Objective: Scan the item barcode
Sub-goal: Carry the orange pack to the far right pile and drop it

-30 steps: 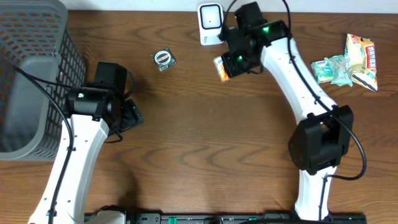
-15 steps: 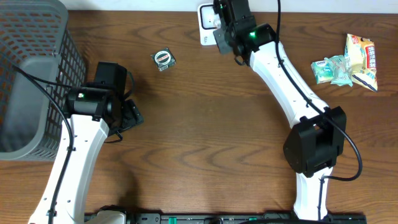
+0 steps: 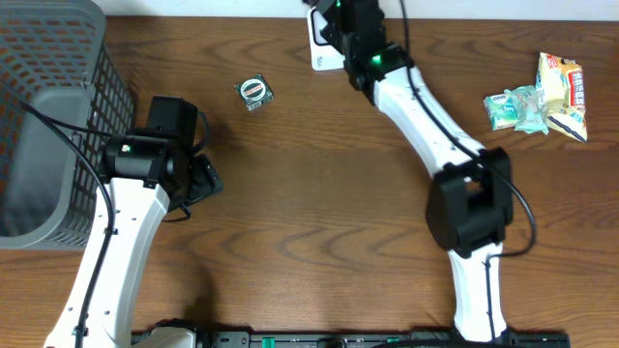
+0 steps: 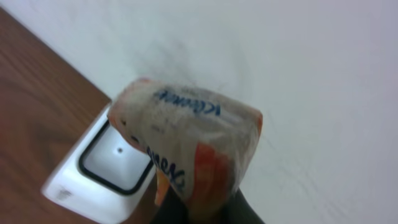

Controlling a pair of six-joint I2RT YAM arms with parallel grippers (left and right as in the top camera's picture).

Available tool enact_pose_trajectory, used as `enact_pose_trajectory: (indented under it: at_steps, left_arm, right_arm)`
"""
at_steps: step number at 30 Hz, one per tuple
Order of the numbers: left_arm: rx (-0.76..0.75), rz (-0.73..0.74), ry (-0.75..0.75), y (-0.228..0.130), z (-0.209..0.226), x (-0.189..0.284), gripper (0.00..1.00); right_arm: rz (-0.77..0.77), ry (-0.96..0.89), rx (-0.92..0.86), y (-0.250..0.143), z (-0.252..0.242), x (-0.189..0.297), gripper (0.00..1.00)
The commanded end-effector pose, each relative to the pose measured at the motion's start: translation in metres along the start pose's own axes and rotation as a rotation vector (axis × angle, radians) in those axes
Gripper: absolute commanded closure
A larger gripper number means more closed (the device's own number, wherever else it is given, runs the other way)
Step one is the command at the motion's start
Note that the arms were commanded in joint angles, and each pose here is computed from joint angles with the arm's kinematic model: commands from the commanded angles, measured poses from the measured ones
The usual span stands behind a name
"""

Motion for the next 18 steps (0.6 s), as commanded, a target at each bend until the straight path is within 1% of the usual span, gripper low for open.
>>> enact_pose_trajectory:
  at_steps: [1,3,8,13,16,18]
  left_arm:
    - [0.007,-0.001,0.013,0.000,0.002,-0.001,0.02]
    - [0.007,-0.001,0.013,0.000,0.002,-0.001,0.02]
    - [0.007,-0.001,0.013,0.000,0.002,-0.001,0.02]
    - [0.007,-0.001,0.013,0.000,0.002,-0.001,0.02]
    - [0.007,-0.001,0.013,0.000,0.002,-0.001,0.03]
    - [0.007,-0.001,0.013,0.000,0.002,-0.001,0.02]
  right_arm:
    - [0.034,0.006,0.223,-0.015,0.025,-0.023,0.99]
    - [0.030,0.008,0.281,-0.018,0.035,-0.031,0.99]
    - [0.020,-0.038,0.324,-0.021,0.042,-0.045,0.99]
    - [0.005,-0.002,0.435,-0.024,0.054,-0.049,0.99]
    - [0.000,0.013,0.448,-0.026,0.057,-0.051,0.99]
    - [-0.008,0.055,0.460,-0.028,0.065,-0.051,0.99]
Point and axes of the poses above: each gripper's point midway between its finger pads, its own x axis back along the fingers, its own z axis along the line the jaws close on, y = z × x, the point moved 3 cm from there along x, back along the fingers, and after that the axes turned 10 degrees about x, right-handed, at the moved point
